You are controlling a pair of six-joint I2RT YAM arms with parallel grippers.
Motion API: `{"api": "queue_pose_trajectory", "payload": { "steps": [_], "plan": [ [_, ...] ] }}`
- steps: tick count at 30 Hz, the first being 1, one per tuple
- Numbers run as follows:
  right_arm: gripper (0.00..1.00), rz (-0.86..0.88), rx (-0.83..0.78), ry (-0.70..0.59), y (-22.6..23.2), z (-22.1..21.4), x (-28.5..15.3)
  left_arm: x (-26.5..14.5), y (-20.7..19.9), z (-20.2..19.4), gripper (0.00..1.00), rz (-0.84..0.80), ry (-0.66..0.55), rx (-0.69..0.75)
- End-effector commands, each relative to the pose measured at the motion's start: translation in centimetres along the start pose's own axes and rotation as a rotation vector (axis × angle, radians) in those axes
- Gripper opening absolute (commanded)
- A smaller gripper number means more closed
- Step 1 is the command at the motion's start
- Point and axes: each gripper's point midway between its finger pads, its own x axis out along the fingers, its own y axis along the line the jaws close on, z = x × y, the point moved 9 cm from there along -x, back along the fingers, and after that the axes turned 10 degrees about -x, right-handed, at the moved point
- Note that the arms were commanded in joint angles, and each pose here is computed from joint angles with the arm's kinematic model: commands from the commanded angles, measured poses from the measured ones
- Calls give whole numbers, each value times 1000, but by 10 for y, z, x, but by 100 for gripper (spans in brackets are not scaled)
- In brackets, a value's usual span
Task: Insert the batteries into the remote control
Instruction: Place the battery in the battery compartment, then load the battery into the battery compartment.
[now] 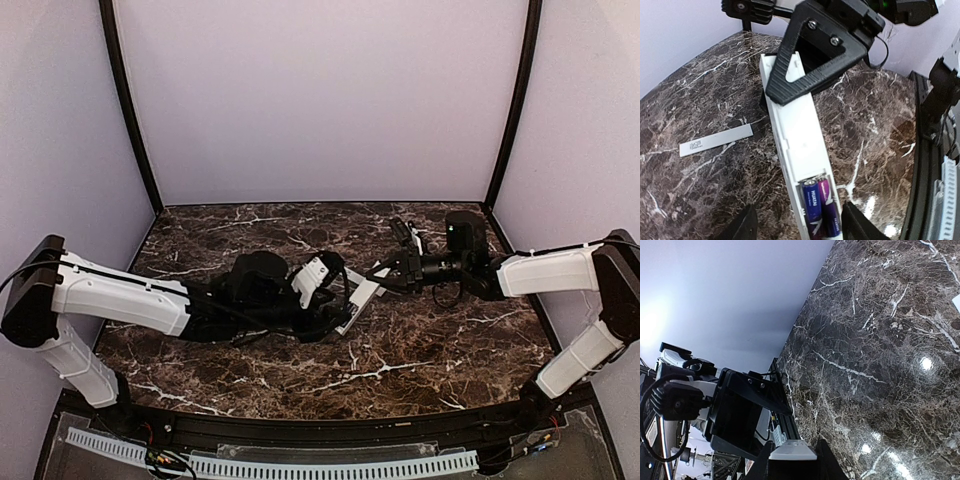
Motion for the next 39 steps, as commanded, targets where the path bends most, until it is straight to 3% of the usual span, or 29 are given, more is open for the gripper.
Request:
{"api": "queue_pose_trajectory", "payload": {
  "steps": [1, 4, 8, 16, 18, 24, 39],
  "plan": [
    [0, 33, -48, 29, 4, 1, 4, -26, -4, 18, 62, -4, -61, 83],
    [0, 41, -52, 55, 3, -1, 4, -39, -6, 22, 71, -14, -54, 197],
    [0, 73, -61, 95, 5, -3, 7, -54, -16, 19, 73, -141, 2, 357],
    [0, 132, -94, 211, 16, -8, 30, -74, -23, 2, 61, -293, 159, 682],
    [0, 137, -97, 229, 18, -9, 35, -76, -23, 1, 52, -295, 168, 725],
    [0, 147, -102, 276, 23, -12, 52, -73, -25, 0, 39, -301, 199, 798],
    [0, 128, -80, 322, 22, -17, 70, -54, -42, -5, 28, -300, 248, 873]
  ]
}}
